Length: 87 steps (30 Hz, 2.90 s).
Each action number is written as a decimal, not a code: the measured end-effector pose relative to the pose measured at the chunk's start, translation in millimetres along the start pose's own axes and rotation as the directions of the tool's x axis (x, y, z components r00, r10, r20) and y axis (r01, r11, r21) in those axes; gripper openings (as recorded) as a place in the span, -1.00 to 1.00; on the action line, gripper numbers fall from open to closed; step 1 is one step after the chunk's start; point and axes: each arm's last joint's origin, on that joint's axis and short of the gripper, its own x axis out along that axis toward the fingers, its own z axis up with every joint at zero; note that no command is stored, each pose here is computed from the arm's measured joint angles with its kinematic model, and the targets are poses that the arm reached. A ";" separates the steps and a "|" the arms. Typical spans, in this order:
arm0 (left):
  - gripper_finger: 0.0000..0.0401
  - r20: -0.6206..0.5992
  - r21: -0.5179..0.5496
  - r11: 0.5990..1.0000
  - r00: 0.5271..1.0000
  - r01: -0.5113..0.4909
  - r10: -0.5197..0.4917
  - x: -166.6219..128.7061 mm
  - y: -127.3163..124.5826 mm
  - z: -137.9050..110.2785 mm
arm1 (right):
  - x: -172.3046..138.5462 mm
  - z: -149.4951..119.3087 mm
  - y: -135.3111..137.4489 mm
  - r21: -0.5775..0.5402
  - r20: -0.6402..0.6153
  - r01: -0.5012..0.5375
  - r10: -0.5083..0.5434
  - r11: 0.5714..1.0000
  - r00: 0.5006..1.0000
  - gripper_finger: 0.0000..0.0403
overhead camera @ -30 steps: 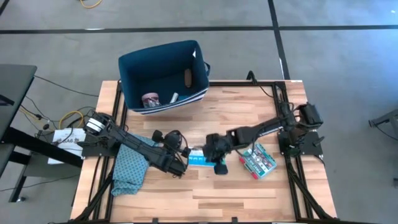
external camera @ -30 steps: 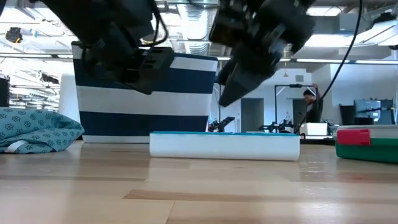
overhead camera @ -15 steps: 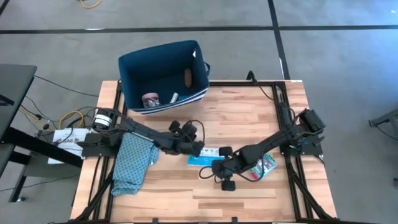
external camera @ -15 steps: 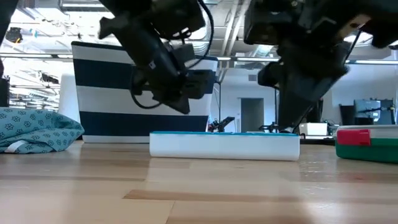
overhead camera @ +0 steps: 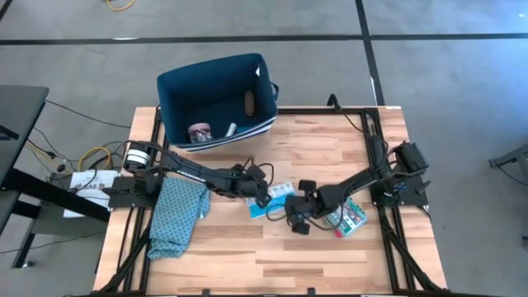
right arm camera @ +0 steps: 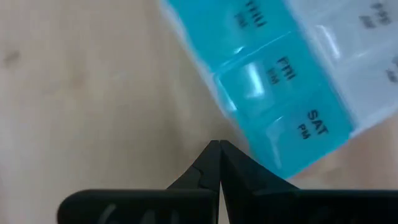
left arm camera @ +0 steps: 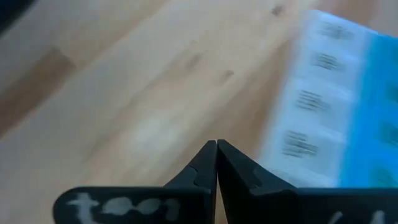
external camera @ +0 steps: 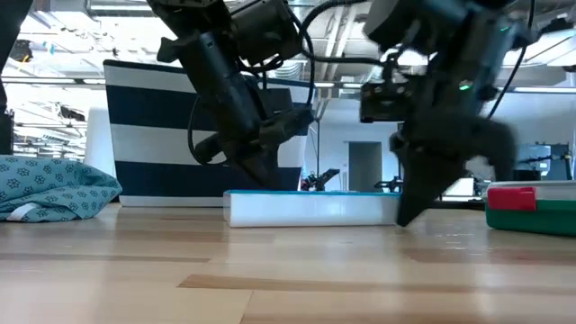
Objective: Pick & place medical supplies in basket/bin
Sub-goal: Put the blue and white medicine organizer into the blue bin
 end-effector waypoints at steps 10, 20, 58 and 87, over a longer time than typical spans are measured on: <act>-1.00 -0.017 0.069 0.973 0.975 0.220 -0.220 -14.3 -30.8 -14.1 | 9.6 15.9 -50.8 -0.001 -0.014 0.089 -0.089 0.996 0.996 -1.00; -1.00 0.100 0.106 0.985 0.984 0.134 -0.145 -26.2 -43.7 -28.5 | 8.6 15.4 -49.4 0.010 -0.048 -0.027 0.028 1.000 0.998 -1.00; -1.00 0.119 0.147 0.986 0.988 0.076 -0.094 5.9 -44.5 -38.1 | 2.4 5.1 -40.4 0.033 -0.151 -0.085 0.089 0.996 0.985 -0.98; -1.00 0.363 0.243 0.970 0.929 -0.018 -0.074 -42.0 -69.8 -54.8 | -44.9 8.0 -80.6 0.332 -0.176 -0.322 0.393 0.887 0.903 -0.16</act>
